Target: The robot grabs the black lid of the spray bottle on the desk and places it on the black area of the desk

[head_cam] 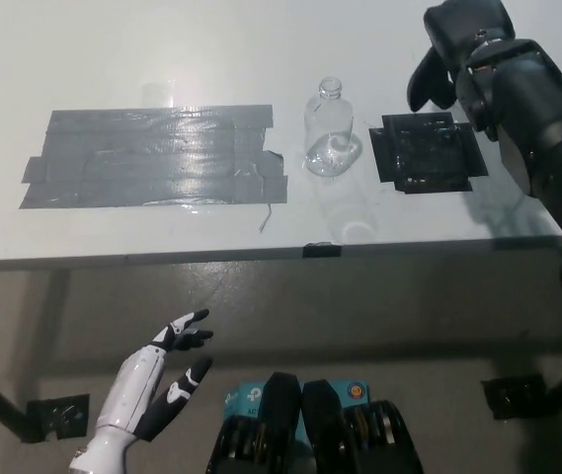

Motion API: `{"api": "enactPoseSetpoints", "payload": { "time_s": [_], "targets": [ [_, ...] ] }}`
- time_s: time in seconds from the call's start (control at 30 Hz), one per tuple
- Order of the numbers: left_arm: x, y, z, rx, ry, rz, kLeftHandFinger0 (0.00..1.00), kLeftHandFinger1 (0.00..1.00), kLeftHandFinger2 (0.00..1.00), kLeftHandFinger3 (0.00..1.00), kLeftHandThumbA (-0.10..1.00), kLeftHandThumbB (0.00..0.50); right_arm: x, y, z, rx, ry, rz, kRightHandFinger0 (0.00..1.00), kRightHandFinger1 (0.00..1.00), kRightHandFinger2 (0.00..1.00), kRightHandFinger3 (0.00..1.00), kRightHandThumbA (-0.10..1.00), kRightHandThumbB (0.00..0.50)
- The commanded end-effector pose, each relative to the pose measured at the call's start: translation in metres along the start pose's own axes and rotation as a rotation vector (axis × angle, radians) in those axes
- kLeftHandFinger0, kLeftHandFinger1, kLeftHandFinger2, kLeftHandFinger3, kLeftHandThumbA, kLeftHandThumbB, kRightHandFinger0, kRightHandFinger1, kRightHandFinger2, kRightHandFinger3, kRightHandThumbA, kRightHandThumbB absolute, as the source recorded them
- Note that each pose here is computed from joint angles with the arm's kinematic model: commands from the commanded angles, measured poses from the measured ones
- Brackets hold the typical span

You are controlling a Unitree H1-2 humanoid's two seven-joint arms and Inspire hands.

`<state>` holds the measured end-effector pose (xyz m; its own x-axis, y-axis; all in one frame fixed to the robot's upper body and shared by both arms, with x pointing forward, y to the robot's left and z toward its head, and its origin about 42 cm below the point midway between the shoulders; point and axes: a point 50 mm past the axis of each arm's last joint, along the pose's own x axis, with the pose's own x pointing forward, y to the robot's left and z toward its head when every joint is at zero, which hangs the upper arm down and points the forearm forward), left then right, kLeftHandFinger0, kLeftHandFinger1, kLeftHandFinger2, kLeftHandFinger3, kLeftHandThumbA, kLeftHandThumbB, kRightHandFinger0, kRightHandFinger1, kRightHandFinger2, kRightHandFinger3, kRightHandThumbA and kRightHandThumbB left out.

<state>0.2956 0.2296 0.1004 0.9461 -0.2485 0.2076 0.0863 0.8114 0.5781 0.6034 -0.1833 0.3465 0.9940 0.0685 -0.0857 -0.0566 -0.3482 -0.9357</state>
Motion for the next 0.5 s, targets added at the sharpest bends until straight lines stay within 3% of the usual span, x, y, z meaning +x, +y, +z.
{"api": "enactPoseSetpoints", "payload": {
  "time_s": [0.0,0.07,0.1,0.13,0.3,0.47],
  "targets": [
    [0.005,0.012,0.005,0.011,-0.037,0.039,0.75,0.69,0.71,0.85,1.00,0.000,0.001,-0.021,-0.021,0.030,0.033,0.035,1.00,1.00,1.00,1.00,0.50,0.500],
    [0.005,0.012,0.006,0.015,-0.029,0.033,0.77,0.70,0.71,0.86,1.00,0.000,0.001,-0.020,-0.022,0.056,0.028,0.030,1.00,1.00,1.00,1.00,0.58,0.500],
    [0.004,0.012,0.006,0.010,-0.027,0.032,0.77,0.71,0.72,0.86,1.00,0.000,0.000,-0.020,-0.023,0.086,0.022,0.021,1.00,1.00,1.00,1.00,0.74,0.500],
    [0.004,0.012,0.006,0.013,-0.030,0.031,0.77,0.71,0.72,0.86,1.00,0.000,0.000,-0.021,-0.023,0.133,0.011,0.024,1.00,1.00,1.00,1.00,1.00,0.500],
    [0.010,0.015,0.006,0.022,-0.051,0.035,0.77,0.70,0.72,0.87,1.00,0.000,0.000,-0.028,-0.026,0.382,-0.064,0.080,1.00,1.00,1.00,1.00,1.00,0.500],
    [0.011,0.017,0.008,0.023,-0.050,0.033,0.77,0.71,0.74,0.88,1.00,0.000,0.000,-0.031,-0.025,0.417,-0.082,0.092,1.00,1.00,1.00,1.00,0.97,0.500]
  ]
}}
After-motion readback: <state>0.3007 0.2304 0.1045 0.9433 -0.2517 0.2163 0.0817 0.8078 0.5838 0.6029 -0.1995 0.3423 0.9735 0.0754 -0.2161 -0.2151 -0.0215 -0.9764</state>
